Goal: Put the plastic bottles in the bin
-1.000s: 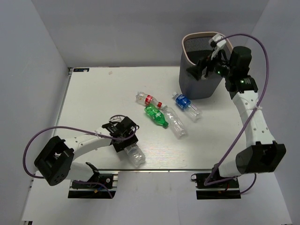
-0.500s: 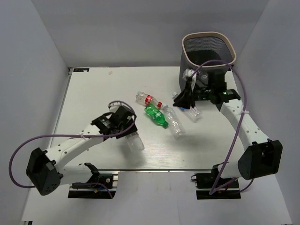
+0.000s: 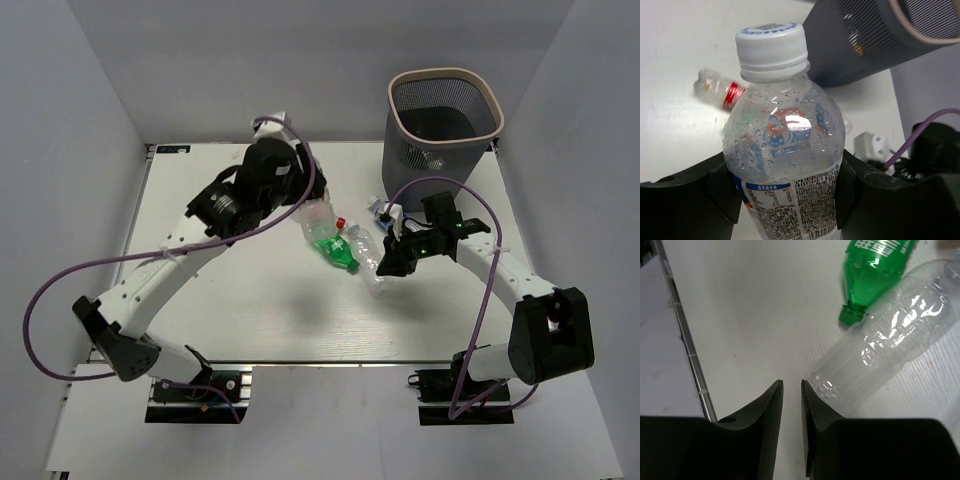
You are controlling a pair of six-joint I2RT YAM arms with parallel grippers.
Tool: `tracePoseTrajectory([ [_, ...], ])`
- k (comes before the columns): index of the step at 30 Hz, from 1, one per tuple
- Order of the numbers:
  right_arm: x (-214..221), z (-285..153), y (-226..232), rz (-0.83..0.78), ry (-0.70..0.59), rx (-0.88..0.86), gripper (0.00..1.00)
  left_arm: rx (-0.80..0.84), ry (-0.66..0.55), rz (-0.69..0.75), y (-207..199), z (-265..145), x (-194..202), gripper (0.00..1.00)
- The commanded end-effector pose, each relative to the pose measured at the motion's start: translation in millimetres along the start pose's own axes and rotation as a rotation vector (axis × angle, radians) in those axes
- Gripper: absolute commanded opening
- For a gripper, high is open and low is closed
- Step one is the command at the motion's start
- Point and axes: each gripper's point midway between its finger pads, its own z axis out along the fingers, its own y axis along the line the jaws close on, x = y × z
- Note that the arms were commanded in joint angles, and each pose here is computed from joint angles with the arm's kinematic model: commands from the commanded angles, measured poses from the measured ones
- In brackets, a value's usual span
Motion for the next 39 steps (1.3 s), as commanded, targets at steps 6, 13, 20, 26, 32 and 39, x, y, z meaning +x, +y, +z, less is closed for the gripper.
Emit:
tracePoseTrajectory([
  [6,-0.6,-10.4,-1.9,0.005,-0.03,0.115,0.28,0.205,-0.277,0.141,-77.2,5.9,-96.6,0.24],
  [13,31.9,-14.7,0.1,0.019,0.022,0.188,0.31,0.384,-0.433,0.146,-131.8,27.9,-129.4,0.27],
  [20,58.7,-21.2,1.7,-0.031,0.086,0.23,0.33,0.491,-0.595,0.069,-161.1,46.0,-160.3,0.29],
  [26,64.2,-20.8,-0.4,-0.048,0.101,0.238,0.34,0.595,-0.676,-0.033,-186.4,59.5,-174.4,0.29],
  [32,70.7,-18.8,-0.8,-0.051,0.103,0.241,0.35,0.635,-0.712,-0.124,-194.8,90.2,-176.8,0.28],
  [39,78.8,-17.8,-1.3,-0.069,0.115,0.247,0.35,0.689,-0.738,-0.292,-203.6,126.5,-173.5,0.28],
])
